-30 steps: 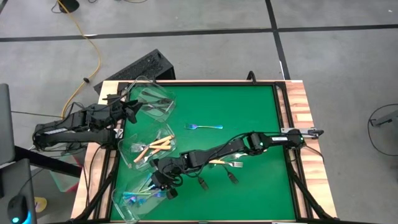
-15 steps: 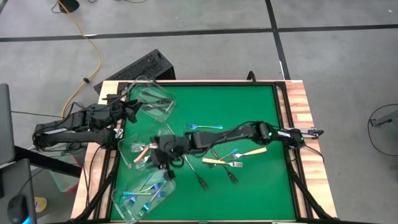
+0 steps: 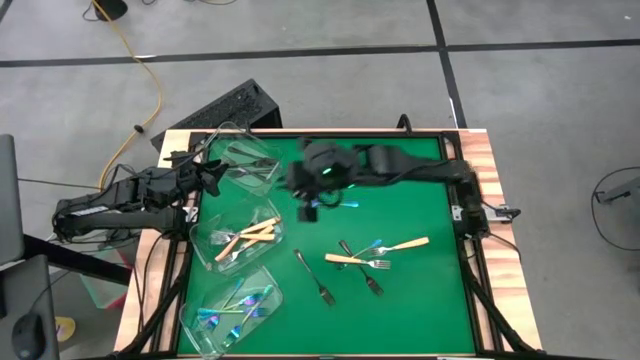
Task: Sort silverware by color (type)
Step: Put the black fork into the top transparent bin
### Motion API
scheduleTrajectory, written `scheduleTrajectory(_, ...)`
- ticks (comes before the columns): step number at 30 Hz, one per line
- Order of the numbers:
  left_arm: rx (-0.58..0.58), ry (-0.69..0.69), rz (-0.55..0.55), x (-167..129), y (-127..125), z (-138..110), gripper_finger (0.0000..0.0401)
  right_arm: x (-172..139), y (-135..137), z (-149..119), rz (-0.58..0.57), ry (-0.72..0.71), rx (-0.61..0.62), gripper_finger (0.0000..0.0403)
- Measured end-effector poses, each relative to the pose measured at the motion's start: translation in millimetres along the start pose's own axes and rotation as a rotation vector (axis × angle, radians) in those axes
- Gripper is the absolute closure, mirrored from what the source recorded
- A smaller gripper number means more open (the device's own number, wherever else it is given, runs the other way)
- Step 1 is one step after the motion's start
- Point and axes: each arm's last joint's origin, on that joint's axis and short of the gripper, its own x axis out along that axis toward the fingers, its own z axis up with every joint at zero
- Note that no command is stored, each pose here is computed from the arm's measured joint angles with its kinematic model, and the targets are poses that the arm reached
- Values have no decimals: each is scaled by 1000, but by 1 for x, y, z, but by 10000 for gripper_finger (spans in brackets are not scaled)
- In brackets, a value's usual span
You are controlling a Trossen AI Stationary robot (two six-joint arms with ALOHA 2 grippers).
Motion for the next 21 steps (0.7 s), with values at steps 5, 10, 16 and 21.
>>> scheduleTrajectory(5, -4, 2, -2, 0, 0, 0, 229, -65, -11, -7, -8, 137, 190, 320)
scheduleTrajectory(10, -10, 2, -2, 0, 0, 0, 229, -98, 1, -28, -23, 385, 452, 320)
scheduleTrajectory(16, -34, 3, -2, 0, 0, 0, 229, -114, 52, -42, -28, 529, 549, 320)
scheduleTrajectory(21, -52, 6, -6, 0, 0, 0, 229, -135, 100, -57, 15, 600, 616, 320)
